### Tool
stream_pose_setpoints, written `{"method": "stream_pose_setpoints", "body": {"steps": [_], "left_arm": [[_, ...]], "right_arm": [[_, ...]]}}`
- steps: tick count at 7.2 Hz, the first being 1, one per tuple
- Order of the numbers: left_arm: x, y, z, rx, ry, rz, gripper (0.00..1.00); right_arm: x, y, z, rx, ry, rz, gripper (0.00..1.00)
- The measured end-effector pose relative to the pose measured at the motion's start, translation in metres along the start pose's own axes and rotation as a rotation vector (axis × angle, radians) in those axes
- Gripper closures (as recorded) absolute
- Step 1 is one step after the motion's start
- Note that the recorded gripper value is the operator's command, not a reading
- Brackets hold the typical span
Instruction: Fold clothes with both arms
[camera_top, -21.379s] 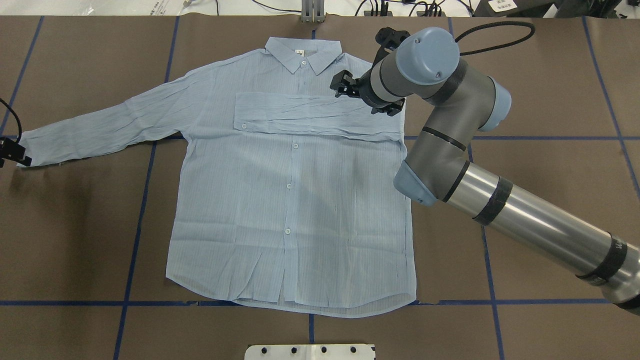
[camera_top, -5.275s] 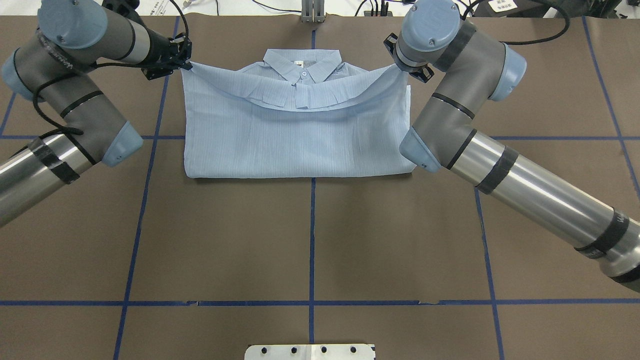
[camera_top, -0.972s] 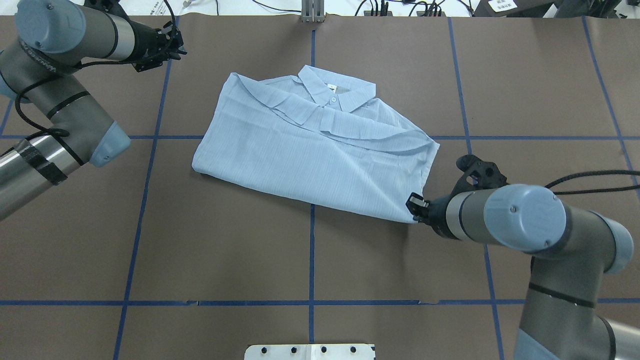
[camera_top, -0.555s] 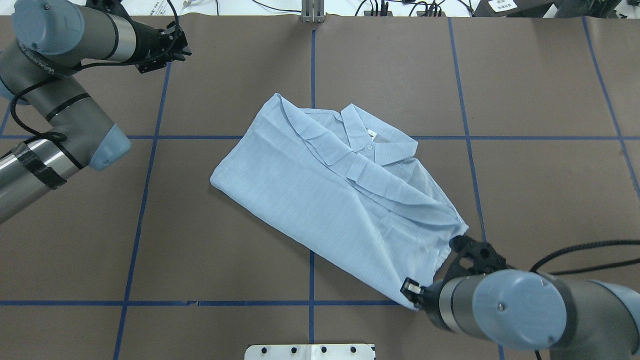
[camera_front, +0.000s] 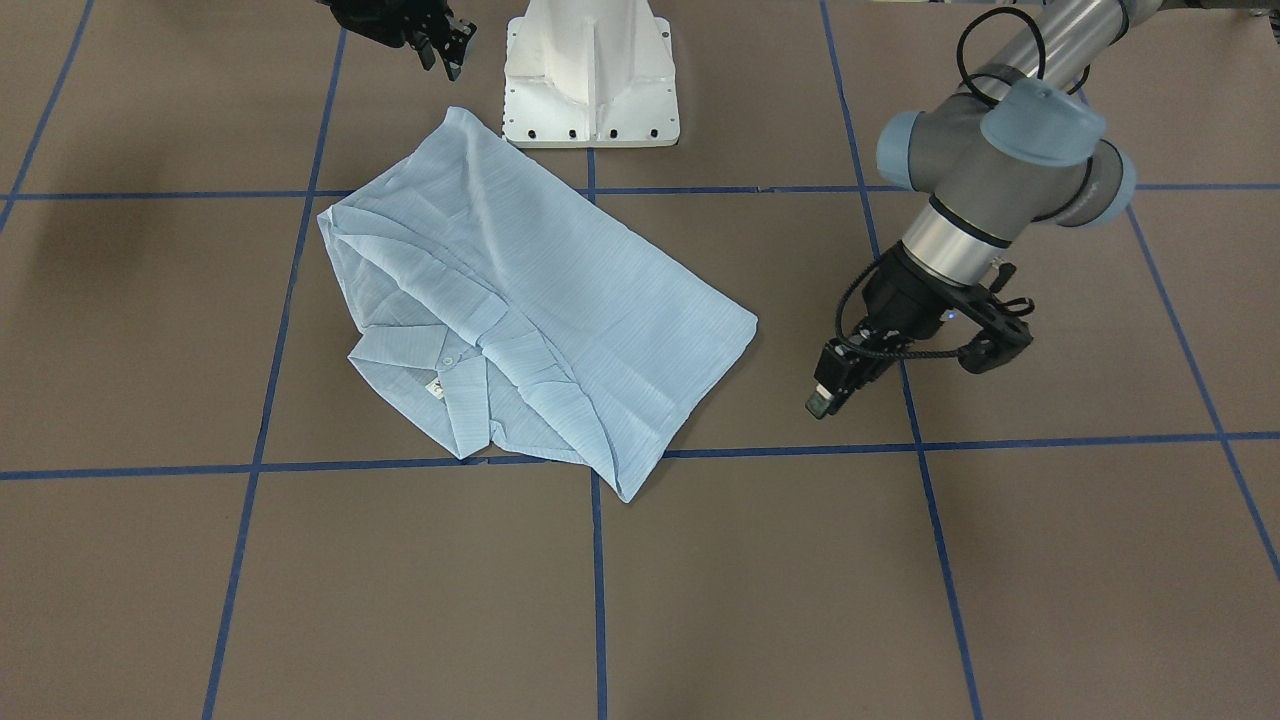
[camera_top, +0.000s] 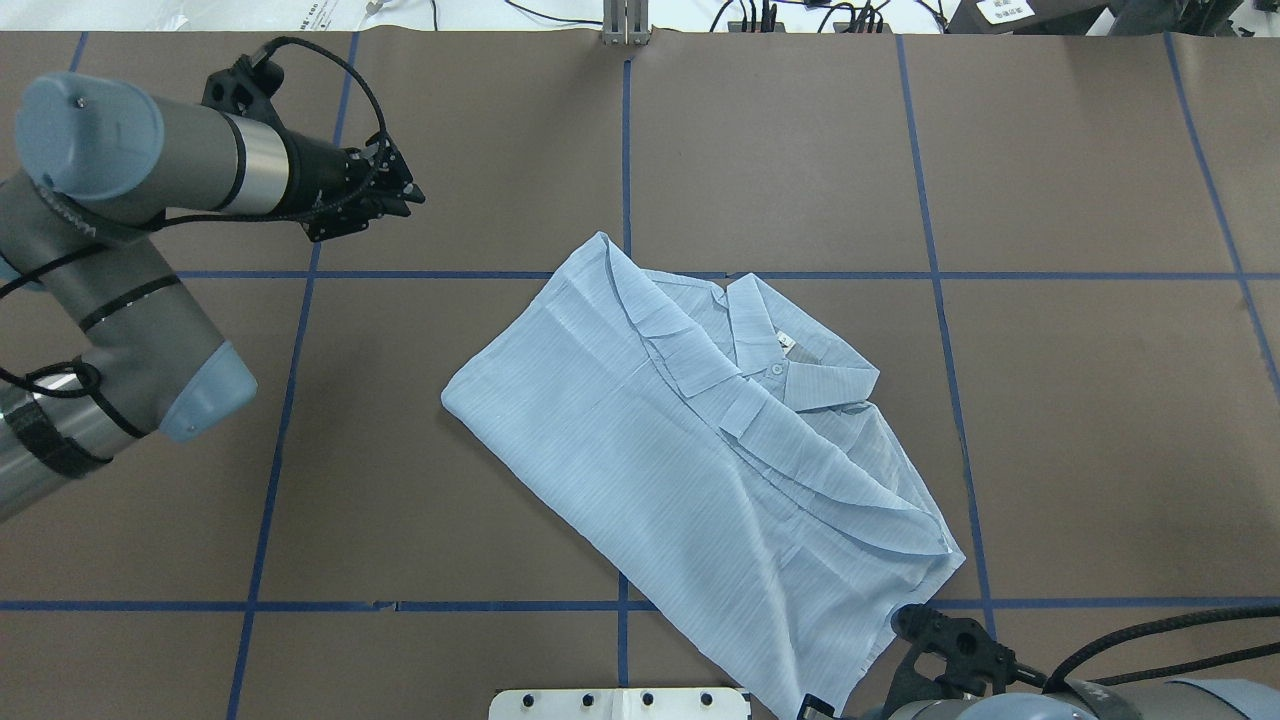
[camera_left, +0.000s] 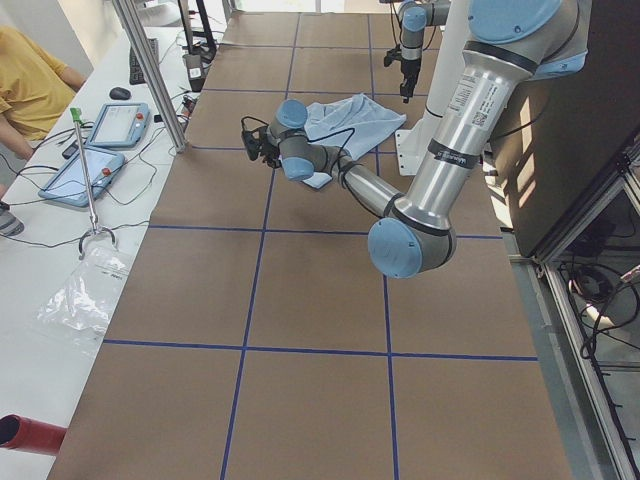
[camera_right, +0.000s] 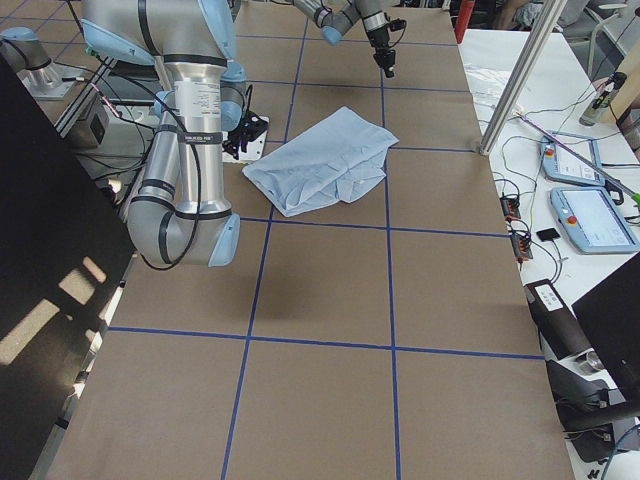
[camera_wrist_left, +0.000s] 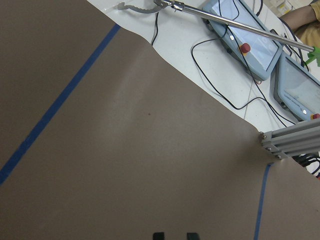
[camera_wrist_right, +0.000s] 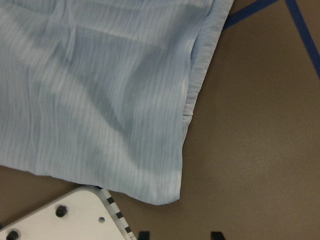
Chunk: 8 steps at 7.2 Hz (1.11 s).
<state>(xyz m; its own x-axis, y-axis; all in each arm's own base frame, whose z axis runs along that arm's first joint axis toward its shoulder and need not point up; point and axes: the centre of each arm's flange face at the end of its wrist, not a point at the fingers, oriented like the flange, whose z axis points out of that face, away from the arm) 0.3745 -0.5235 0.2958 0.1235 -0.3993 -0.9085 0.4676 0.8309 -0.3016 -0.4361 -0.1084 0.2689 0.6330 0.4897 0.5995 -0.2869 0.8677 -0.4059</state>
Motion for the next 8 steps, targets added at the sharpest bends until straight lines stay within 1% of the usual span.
{"method": "stream_pose_setpoints", "body": {"steps": [1,2,3,4,5,6,7,8], "left_arm": [[-0.006,0.032,0.006,-0.045,-0.007,-0.038,0.57],[-0.012,0.057,0.016,-0.067,-0.040,-0.069,0.55],[-0.017,0.079,0.026,-0.062,-0.105,-0.089,0.54],[-0.023,0.102,0.035,-0.051,-0.177,-0.095,0.54],[-0.031,0.118,0.042,-0.039,-0.227,-0.093,0.53],[-0.040,0.126,0.049,-0.027,-0.262,-0.091,0.53],[-0.047,0.131,0.056,-0.023,-0.284,-0.088,0.53],[-0.054,0.134,0.060,-0.023,-0.299,-0.086,0.49]], "right_arm": [[-0.006,-0.018,-0.010,0.026,-0.019,0.031,0.00],[-0.017,-0.044,-0.023,0.064,-0.053,0.072,0.00],[-0.041,-0.076,-0.037,0.113,-0.107,0.101,0.00],[-0.069,-0.111,-0.050,0.170,-0.153,0.112,0.00],[-0.089,-0.147,-0.056,0.227,-0.171,0.109,0.00],[-0.099,-0.176,-0.055,0.273,-0.163,0.090,0.00],[-0.103,-0.193,-0.053,0.300,-0.150,0.074,0.00],[-0.105,-0.202,-0.050,0.313,-0.140,0.067,0.00]]}}
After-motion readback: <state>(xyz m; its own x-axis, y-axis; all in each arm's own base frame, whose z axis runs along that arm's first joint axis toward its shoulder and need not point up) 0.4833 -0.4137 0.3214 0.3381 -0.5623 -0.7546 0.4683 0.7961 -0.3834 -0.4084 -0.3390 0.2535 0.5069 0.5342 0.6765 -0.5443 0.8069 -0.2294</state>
